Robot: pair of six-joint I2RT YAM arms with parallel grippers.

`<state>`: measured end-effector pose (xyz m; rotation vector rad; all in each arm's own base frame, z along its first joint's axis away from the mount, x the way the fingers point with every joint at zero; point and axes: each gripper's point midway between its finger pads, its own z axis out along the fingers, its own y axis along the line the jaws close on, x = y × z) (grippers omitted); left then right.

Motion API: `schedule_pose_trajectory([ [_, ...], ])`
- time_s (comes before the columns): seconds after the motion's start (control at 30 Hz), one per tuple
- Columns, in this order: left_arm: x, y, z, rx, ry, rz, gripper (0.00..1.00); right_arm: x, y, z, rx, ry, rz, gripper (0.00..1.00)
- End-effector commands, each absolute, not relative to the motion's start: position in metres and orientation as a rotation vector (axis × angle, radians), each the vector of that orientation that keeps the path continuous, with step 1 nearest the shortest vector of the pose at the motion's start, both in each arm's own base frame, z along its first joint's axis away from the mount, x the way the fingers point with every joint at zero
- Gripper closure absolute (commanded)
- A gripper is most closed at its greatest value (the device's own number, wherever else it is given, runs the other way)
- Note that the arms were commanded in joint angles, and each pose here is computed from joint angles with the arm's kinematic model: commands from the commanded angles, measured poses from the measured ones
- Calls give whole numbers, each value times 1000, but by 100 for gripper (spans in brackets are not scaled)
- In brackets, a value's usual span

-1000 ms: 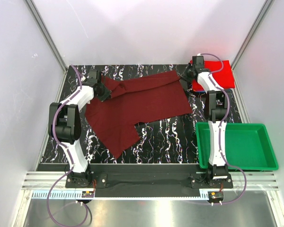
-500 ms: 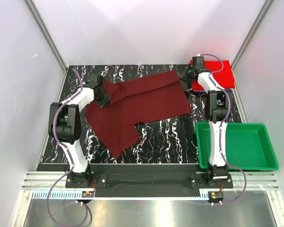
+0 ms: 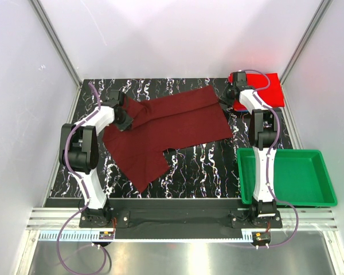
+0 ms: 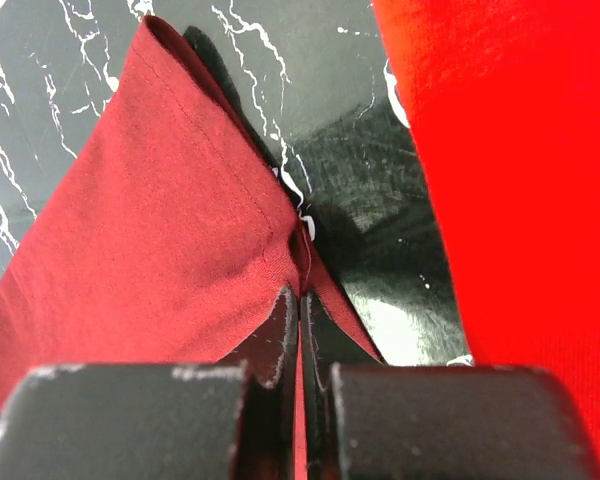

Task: Fold and stack the t-shirts
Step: Fold the tshirt

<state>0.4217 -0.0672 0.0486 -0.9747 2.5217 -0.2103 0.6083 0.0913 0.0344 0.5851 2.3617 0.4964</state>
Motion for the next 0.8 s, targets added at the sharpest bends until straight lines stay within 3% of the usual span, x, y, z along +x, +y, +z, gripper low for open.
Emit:
schedule_pose_trajectory([
  [0.0,430,-56,52,-952,2505,-126,100,615,90,84,523,2272,498,99],
  [0.1,430,-59,54,-950,2519,-138,98,614,92,85,516,2277,502,94],
  [0.27,426,-58,61,-951,2502,-149,100,614,94,92,512,2269,502,100],
  [0.6,447,-57,69,-936,2481,-152,100,622,100,91,523,2278,525,100],
  [0.73,438,-53,68,-951,2501,-114,100,614,104,91,511,2288,520,93],
  [0.77,436,-53,70,-949,2505,-114,90,613,103,93,505,2290,512,90],
])
